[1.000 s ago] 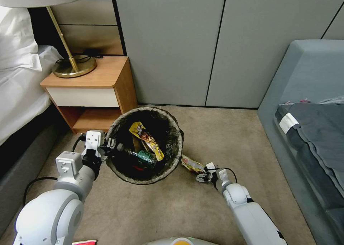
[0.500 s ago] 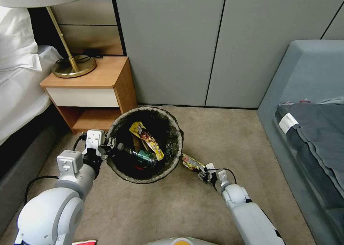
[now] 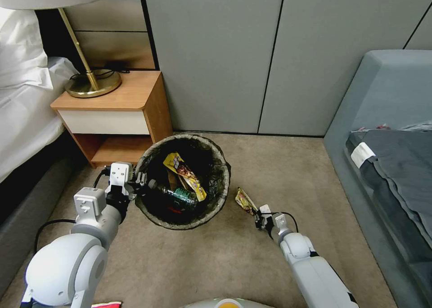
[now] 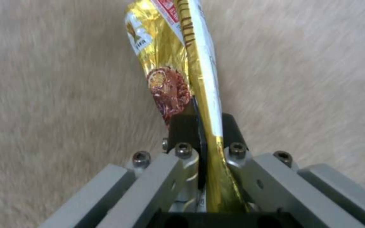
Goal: Pick up the trash bin, then pick up the garbage from the floor and place it into the trash bin.
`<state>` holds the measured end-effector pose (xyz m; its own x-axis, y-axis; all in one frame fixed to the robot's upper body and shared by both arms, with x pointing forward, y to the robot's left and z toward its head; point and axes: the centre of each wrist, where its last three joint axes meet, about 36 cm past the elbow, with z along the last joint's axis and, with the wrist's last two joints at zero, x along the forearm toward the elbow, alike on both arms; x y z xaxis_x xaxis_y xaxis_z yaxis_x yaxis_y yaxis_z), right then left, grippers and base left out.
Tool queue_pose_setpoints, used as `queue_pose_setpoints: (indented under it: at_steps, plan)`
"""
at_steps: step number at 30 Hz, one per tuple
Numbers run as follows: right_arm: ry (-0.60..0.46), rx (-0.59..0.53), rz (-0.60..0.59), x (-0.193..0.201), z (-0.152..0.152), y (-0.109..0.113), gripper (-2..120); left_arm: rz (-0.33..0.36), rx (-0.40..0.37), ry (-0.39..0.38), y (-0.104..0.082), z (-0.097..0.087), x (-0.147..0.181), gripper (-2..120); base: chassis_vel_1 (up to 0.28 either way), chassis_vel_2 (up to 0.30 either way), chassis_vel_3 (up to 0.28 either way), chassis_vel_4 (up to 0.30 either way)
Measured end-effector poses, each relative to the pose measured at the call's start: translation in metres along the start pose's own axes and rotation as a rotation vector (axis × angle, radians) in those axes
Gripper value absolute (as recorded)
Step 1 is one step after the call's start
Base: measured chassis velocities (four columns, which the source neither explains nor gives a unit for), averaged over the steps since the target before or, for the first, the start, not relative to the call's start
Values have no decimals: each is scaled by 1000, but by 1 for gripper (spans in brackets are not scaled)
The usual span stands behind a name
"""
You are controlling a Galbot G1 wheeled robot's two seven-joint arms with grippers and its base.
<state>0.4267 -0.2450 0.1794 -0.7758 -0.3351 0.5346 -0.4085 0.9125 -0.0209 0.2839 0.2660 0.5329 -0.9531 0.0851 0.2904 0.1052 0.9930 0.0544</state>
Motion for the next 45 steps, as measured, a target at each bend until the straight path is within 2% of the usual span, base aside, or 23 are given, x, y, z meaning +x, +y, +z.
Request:
queue_pose_setpoints:
  at_steps: [3,7,11,14,15,22,24,25,26,28,29,32,33,36,39,40,44,45]
  plan:
    - [-52,6,7,9,-17,-4,0,1,0,0,0,0,0,1,0,0,0,0]
    - [-210,36,49,38,-60,-22,0,1,-1,2,0,0,-1,1,0,0,0,0]
    - [-260,23,73,55,-77,-29,0,3,0,2,0,0,-1,1,0,0,0,0]
    - [-343,18,107,85,-107,-39,0,4,1,3,1,1,-1,1,0,0,0,0]
    - [-343,18,107,85,-107,-39,0,4,1,3,1,1,-1,1,0,0,0,0]
    - [-533,32,127,155,-180,-38,0,6,-2,6,1,1,-2,1,0,0,0,0]
    - [-552,37,120,164,-187,-36,0,6,-3,6,1,1,-2,1,0,0,0,0]
    - [-588,48,104,179,-201,-30,0,7,-4,7,1,1,-2,1,0,0,0,0]
    - [-588,48,104,179,-201,-30,0,7,-4,7,1,1,-2,1,0,0,0,0]
    - [-655,76,56,207,-227,-11,0,9,-5,9,0,1,-3,1,0,0,0,0]
    - [-655,76,56,207,-227,-11,0,9,-5,9,0,1,-3,1,0,0,0,0]
    - [-696,98,-2,227,-244,11,0,11,-6,11,-1,2,-3,1,0,0,0,0]
    - [-721,115,-59,240,-256,31,0,12,-8,12,-2,2,-4,1,0,0,0,0]
    - [-729,122,-93,246,-260,41,0,13,-10,13,-2,2,-4,1,0,0,0,0]
    - [-729,156,-204,251,-270,73,0,16,-21,18,-3,3,-5,1,0,0,0,0]
    - [-729,156,-204,251,-270,73,0,16,-21,18,-3,3,-5,1,0,0,0,0]
    - [-703,180,-321,243,-269,109,0,16,-29,30,-4,3,-5,1,0,0,0,0]
    - [-703,180,-321,243,-269,109,0,16,-29,30,-4,3,-5,1,0,0,0,0]
